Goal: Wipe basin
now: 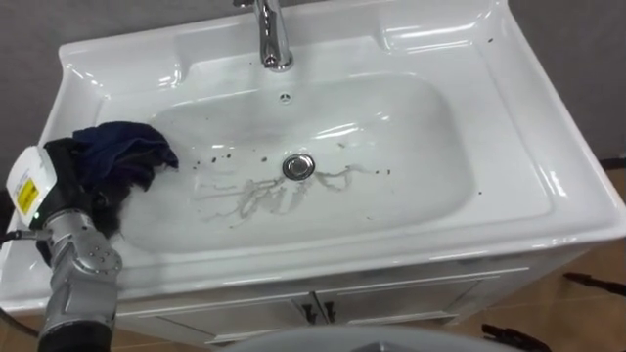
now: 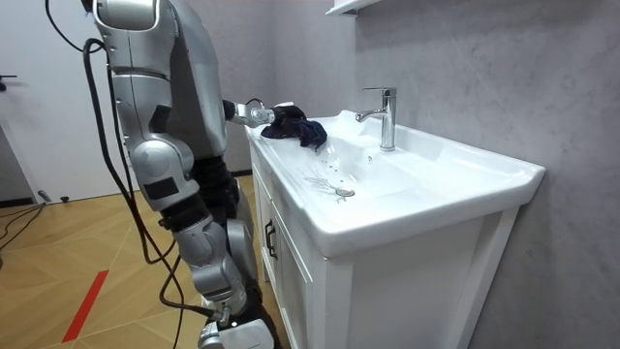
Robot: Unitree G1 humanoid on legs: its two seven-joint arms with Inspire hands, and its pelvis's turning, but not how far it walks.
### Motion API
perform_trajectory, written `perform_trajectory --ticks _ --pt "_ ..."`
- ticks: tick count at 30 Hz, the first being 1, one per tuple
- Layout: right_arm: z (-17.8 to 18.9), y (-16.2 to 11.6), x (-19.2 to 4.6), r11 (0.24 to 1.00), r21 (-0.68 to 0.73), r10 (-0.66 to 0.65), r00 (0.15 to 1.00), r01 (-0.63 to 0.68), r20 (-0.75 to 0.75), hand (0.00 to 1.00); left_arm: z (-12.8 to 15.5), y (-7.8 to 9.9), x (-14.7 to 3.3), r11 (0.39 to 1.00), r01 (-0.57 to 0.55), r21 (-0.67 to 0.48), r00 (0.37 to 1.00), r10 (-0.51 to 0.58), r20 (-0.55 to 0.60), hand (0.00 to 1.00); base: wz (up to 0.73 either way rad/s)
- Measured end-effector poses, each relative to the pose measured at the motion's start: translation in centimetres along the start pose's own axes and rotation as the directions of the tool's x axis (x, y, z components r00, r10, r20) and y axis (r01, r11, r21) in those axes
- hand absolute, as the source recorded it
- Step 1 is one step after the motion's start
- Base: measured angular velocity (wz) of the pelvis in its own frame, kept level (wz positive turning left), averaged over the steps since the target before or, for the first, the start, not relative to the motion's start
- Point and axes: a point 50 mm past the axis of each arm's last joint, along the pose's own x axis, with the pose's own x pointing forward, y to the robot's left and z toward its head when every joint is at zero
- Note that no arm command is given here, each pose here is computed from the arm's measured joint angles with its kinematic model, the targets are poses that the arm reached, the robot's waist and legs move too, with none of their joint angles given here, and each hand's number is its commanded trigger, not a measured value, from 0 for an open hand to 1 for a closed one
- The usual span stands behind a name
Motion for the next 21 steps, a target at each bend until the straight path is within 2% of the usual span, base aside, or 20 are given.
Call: perform_trajectory --ticks 21 --pt "0.3 0.6 0.1 0.999 0.033 0.012 1.0 -0.013 0.023 0.0 1.5 0.0 -0.1 0.998 -0.041 -0.052 0.998 0.043 0.038 1.0 0.05"
